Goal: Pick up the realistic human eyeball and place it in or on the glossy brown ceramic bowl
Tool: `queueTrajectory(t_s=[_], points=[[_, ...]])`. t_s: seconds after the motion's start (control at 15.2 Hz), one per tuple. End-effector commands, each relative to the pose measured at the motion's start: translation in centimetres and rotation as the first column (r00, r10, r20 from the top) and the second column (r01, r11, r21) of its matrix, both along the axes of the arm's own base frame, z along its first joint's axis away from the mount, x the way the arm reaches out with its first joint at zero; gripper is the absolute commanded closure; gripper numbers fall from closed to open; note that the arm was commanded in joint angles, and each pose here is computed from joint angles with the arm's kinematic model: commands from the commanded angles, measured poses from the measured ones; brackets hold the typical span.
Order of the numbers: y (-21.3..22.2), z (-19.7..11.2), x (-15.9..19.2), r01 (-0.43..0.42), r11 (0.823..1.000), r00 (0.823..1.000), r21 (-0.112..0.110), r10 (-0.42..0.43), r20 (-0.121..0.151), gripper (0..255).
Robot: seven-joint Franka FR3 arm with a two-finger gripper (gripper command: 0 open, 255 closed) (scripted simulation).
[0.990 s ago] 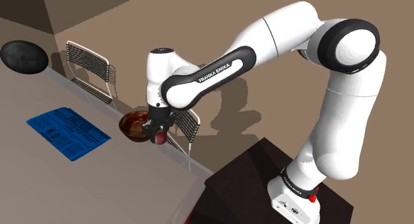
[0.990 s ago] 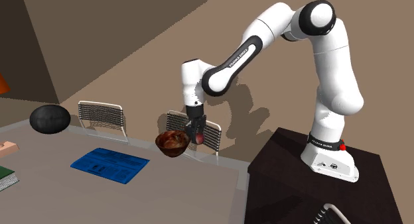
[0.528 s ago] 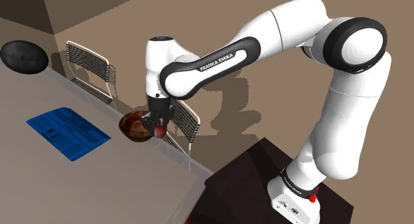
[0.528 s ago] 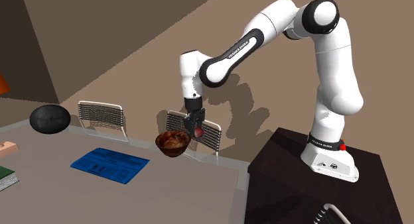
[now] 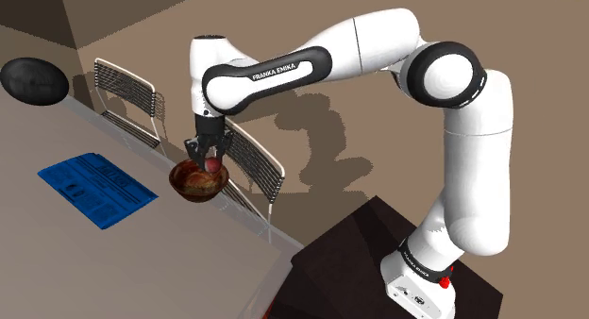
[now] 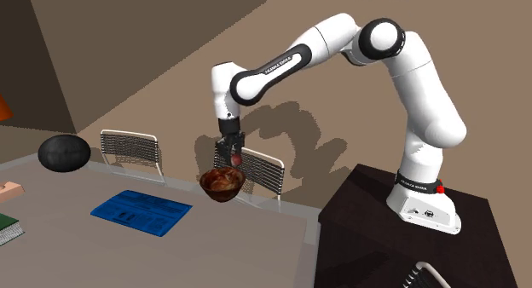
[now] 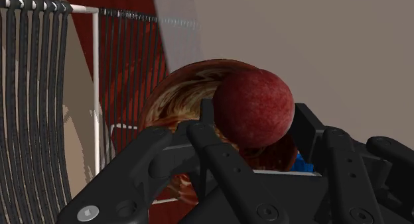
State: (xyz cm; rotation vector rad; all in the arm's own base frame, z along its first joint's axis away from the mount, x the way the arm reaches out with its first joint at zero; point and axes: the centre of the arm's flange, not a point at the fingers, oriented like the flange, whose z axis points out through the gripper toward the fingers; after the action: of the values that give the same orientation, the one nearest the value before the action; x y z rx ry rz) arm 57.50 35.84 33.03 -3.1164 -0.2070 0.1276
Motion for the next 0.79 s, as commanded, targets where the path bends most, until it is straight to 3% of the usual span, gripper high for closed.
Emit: queueTrajectory(t_s=[0.0,0.26,0.73], points=[[-0.3,-0.2,2.9,0.000,1.000,1.000,-0.001,0.000,0.000,255],[-0.5,0.0,8.0,0.000,1.000,1.000,-0.001,0.000,0.000,255],[-0.5,-3.7,8.0,0.000,1.000,1.000,-0.001,0.000,0.000,255]])
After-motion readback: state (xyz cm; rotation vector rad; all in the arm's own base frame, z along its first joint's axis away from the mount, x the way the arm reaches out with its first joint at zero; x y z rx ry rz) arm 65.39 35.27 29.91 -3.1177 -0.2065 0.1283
